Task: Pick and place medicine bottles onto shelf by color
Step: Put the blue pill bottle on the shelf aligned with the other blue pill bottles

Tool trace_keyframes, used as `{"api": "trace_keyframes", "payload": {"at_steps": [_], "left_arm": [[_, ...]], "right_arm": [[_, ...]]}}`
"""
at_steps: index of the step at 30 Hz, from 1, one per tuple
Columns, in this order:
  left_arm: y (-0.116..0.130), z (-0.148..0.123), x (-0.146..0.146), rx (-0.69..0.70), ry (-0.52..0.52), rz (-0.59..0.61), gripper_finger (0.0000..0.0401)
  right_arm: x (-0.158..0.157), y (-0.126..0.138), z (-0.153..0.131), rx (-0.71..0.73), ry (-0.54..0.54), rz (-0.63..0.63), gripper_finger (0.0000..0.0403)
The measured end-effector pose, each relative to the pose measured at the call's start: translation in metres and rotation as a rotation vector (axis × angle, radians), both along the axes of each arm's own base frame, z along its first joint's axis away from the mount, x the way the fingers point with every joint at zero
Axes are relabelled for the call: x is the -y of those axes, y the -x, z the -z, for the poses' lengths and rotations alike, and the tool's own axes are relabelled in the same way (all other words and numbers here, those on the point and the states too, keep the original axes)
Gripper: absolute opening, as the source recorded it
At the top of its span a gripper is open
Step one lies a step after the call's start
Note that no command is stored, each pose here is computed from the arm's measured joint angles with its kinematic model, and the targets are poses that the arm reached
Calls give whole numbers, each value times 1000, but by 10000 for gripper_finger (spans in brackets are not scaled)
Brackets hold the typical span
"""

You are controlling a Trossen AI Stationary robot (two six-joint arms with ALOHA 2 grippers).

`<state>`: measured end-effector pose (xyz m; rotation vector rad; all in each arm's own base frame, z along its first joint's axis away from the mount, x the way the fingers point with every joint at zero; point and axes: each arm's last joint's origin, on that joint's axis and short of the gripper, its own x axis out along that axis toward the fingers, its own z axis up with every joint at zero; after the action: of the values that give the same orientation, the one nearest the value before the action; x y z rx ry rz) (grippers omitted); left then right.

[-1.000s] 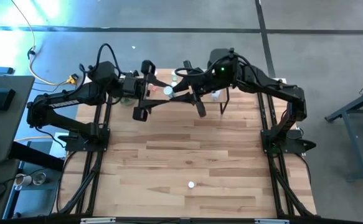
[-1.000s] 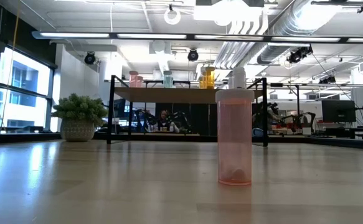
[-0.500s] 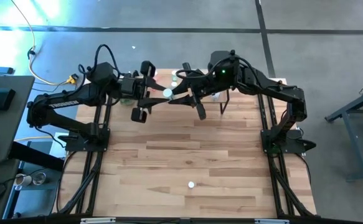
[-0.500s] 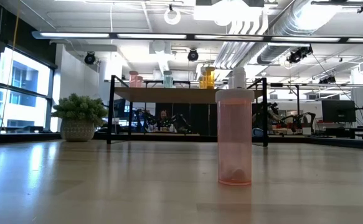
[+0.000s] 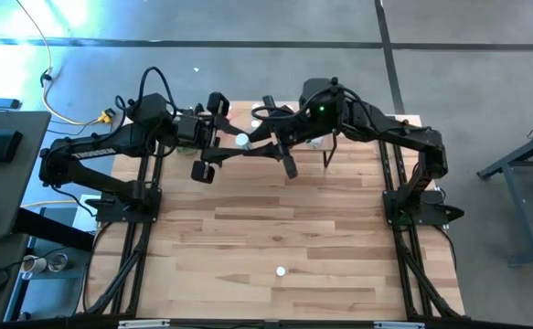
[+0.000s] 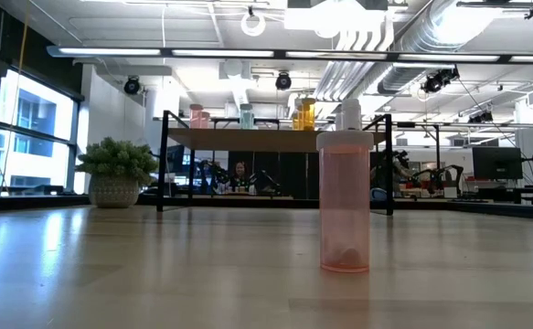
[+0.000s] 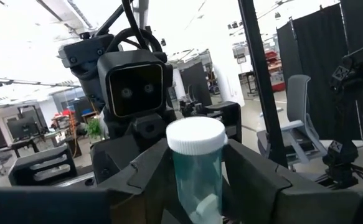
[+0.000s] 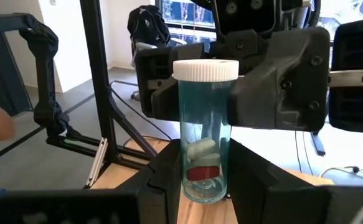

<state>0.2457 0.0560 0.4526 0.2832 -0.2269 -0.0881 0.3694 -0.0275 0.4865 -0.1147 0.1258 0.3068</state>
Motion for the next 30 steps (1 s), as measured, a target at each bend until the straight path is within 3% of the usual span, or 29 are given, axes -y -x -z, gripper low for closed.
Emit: {"api": "trace_keyframes", "payload": {"at_steps": [9, 30], "left_arm": [[0, 2, -1, -22, 31, -1, 116], [-4, 6, -2, -49, 36, -16, 93]], "right_arm": [[0, -1, 1, -2, 0, -2, 94], [-1, 0, 1, -8, -19, -24, 94]]}}
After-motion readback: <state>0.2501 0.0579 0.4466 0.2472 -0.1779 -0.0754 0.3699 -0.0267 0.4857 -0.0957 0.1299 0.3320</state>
